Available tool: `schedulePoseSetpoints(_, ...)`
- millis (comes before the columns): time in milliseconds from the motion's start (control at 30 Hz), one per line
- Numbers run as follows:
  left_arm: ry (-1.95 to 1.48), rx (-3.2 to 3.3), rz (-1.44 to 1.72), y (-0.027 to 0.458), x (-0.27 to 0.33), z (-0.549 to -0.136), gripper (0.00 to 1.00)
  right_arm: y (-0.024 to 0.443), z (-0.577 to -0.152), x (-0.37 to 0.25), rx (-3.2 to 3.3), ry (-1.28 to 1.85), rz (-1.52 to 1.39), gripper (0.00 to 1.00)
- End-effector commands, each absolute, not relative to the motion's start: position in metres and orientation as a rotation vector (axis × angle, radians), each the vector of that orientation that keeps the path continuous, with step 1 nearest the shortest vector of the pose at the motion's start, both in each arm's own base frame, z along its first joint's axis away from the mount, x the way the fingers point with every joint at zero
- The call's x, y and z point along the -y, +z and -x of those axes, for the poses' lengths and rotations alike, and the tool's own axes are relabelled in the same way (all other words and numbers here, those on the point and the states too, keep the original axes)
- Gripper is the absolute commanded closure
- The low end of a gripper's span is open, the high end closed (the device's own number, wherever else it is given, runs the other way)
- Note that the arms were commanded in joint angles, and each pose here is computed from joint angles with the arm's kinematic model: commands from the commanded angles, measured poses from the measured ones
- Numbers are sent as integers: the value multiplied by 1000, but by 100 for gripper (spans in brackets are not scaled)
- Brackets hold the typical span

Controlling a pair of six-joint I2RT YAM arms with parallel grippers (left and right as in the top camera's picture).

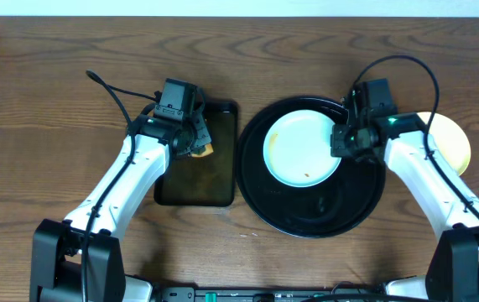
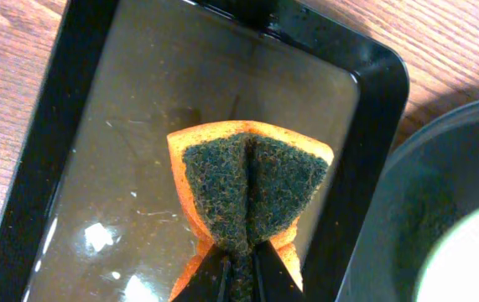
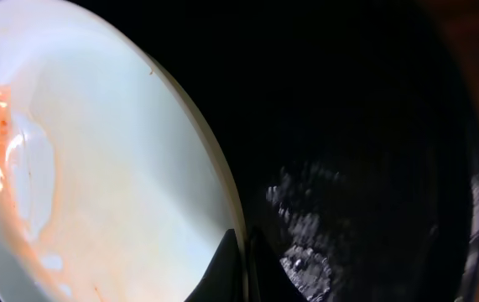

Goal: Clean dirty plates on tray and stack at the side

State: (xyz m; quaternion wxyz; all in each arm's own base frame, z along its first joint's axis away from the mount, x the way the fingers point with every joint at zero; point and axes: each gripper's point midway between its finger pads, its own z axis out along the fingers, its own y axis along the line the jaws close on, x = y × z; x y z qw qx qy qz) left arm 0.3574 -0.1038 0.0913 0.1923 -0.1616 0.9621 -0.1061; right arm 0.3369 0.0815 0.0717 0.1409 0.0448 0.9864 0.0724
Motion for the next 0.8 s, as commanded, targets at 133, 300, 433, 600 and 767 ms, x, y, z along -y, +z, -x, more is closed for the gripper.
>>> schedulePoseSetpoints(133, -376, -2734, 333, 90, 124, -351, 92, 28, -290, -85, -2987, 252, -476, 69)
schedulePoseSetpoints(300, -397, -2733, 264, 91, 142, -347, 92, 31, -296, -91, -2975, 311, -304, 23)
schedulePoseSetpoints(433, -428, -2721, 174, 94, 167, -343, 92, 37, -318, -88, -2891, 316, -139, 36)
schedulePoseSetpoints(600, -500, -2693, 78, 99, 209, -333, 92, 42, -337, -89, -2806, 318, -40, 67)
schedulePoseSetpoints(767, -579, -2680, 33, 95, 252, -322, 92, 40, -336, -89, -2811, 317, -39, 62)
